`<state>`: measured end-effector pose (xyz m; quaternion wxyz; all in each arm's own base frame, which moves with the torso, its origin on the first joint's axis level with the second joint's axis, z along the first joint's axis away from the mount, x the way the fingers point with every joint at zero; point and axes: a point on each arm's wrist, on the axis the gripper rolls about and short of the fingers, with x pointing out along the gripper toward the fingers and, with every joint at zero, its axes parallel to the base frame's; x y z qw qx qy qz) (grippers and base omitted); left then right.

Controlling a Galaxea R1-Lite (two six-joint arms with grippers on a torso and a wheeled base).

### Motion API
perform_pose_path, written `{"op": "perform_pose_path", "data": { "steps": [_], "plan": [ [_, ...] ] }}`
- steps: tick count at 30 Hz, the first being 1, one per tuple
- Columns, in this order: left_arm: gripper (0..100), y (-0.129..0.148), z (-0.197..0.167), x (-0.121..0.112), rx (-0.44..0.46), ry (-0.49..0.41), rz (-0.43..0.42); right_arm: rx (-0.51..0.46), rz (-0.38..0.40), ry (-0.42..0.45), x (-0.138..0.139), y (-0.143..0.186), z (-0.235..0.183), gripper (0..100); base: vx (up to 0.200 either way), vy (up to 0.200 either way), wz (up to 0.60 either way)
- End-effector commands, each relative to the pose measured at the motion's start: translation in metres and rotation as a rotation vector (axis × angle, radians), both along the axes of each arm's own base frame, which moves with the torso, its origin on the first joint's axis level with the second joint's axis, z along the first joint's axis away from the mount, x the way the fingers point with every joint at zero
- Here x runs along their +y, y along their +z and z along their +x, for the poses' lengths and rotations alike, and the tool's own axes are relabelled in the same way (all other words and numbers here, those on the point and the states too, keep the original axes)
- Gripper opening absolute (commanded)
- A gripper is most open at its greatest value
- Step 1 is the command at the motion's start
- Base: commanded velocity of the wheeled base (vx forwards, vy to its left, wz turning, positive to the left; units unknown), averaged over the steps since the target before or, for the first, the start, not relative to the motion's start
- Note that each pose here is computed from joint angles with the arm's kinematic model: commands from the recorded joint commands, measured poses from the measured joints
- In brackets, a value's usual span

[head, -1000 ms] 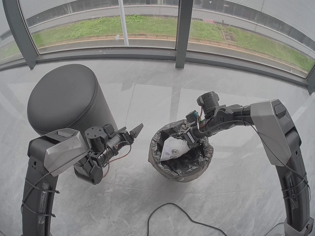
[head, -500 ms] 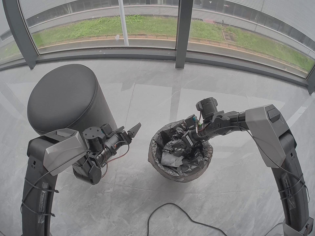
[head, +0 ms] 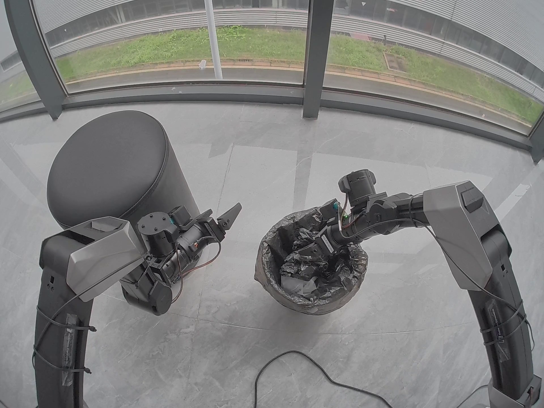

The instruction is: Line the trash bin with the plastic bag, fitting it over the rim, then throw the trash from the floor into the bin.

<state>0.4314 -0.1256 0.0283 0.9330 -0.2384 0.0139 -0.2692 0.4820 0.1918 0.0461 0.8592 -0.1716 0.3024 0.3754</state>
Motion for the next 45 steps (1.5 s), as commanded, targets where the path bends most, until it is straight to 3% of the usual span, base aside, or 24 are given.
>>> {"op": "perform_pose_path", "data": {
  "steps": [1,5,9,13,14,16,19,23,25,28,31,34,37,39,42,44,45],
  "plan": [
    [100,0.02,-0.005,0.001,-0.033,-0.001,-0.009,0.058,-0.02,-0.008,-0.003,-0.036,0.004,100,0.0,0.0,0.0],
    [100,0.024,-0.011,0.003,-0.033,-0.001,-0.011,0.058,-0.017,-0.011,0.0,-0.094,0.011,100,0.0,0.0,0.0],
    [100,0.029,-0.018,0.008,-0.04,0.006,-0.013,0.002,0.004,-0.002,0.006,-0.08,0.012,100,0.0,0.0,0.0],
    [100,0.032,-0.02,0.012,-0.039,0.014,-0.012,-0.072,0.03,0.01,0.008,-0.01,0.006,100,0.0,0.0,0.0],
    [100,0.032,-0.02,0.012,-0.039,0.014,-0.012,-0.072,0.03,0.01,0.008,-0.01,0.006,100,0.0,0.0,0.0],
    [100,0.031,-0.021,0.012,-0.037,0.014,-0.012,-0.106,0.043,0.008,0.004,0.04,-0.003,100,0.0,0.0,0.0],
    [100,0.032,-0.021,0.011,-0.037,0.012,-0.012,-0.117,0.048,0.008,-0.002,0.086,-0.019,100,0.0,0.0,0.0],
    [100,0.034,-0.024,0.011,-0.036,0.011,-0.01,-0.136,0.057,0.008,-0.01,0.129,-0.038,100,0.0,0.0,0.0],
    [100,0.036,-0.028,0.011,-0.031,0.011,-0.007,-0.146,0.061,-0.001,-0.019,0.153,-0.049,100,0.0,0.0,0.0],
    [100,0.047,-0.039,0.012,-0.033,0.01,-0.004,-0.149,0.058,-0.057,-0.054,0.202,-0.076,100,0.0,0.0,0.0],
    [100,0.064,-0.056,0.015,-0.047,0.006,-0.002,-0.098,0.056,-0.116,-0.087,0.25,-0.125,100,0.0,0.0,0.0],
    [100,0.083,-0.074,0.02,-0.079,0.009,0.023,0.003,0.066,-0.208,-0.114,0.278,-0.171,100,0.0,0.0,0.0],
    [100,0.11,-0.11,0.027,-0.124,0.007,0.052,0.243,-0.008,-0.414,-0.152,0.297,-0.251,100,0.0,0.0,0.0],
    [100,0.125,-0.138,0.033,-0.148,0.005,0.06,0.388,-0.069,-0.498,-0.164,0.304,-0.307,100,0.0,0.0,0.0],
    [100,0.148,-0.198,0.051,-0.191,0.007,0.058,0.307,-0.023,-0.574,-0.174,0.324,-0.368,100,0.0,0.0,0.0],
    [100,0.152,-0.239,0.067,-0.206,0.028,0.057,0.214,0.009,-0.593,-0.18,0.333,-0.404,100,0.0,0.0,0.0],
    [100,0.15,-0.269,0.08,-0.211,0.058,0.059,0.12,0.049,-0.6,-0.185,0.339,-0.442,100,0.0,0.0,0.0]
  ]
}}
